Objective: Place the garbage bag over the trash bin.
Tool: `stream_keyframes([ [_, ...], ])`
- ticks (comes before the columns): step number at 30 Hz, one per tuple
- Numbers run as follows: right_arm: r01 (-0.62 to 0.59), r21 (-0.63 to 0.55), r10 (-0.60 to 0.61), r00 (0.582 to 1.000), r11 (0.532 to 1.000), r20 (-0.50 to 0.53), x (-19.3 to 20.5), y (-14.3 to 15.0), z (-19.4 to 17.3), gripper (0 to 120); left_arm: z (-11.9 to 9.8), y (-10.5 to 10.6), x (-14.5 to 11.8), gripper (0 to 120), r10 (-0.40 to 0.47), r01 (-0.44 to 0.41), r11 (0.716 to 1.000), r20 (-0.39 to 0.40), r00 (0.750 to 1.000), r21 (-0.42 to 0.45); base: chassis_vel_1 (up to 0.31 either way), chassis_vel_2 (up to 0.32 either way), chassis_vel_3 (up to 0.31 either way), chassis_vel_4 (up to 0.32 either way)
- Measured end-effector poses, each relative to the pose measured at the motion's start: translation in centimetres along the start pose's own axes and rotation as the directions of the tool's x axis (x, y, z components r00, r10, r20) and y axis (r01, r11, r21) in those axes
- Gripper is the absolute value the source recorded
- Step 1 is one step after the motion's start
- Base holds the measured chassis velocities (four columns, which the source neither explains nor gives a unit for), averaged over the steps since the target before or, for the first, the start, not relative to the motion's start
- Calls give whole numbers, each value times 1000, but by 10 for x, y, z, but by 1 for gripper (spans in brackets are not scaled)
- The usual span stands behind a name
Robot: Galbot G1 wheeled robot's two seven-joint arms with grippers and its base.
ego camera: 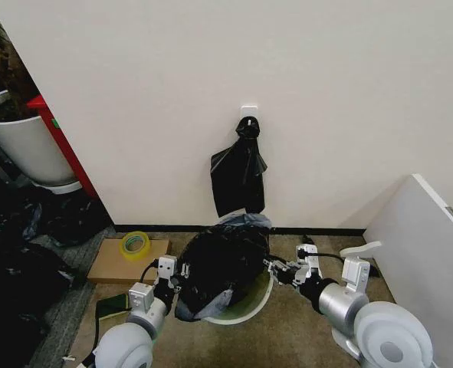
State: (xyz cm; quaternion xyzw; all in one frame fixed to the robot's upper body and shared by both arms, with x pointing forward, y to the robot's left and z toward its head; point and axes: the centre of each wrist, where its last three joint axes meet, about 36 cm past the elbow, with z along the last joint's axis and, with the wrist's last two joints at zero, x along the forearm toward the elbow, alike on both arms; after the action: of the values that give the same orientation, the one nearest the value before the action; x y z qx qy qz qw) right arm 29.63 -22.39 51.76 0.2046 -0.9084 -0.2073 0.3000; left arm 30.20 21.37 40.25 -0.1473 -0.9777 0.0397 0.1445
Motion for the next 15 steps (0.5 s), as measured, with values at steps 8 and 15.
stream_keyframes([
  [8,-8,0,8,1000,1000,7,0,-5,-2,0,0,1,-1,1,-1,1,1000,-2,1000,15,0,0,0,0],
  [15,-68,14,68,998,998,-11,2,-21,-6,0,-2,6,-3,1,-5,4,998,7,1000,63,0,0,0,0],
])
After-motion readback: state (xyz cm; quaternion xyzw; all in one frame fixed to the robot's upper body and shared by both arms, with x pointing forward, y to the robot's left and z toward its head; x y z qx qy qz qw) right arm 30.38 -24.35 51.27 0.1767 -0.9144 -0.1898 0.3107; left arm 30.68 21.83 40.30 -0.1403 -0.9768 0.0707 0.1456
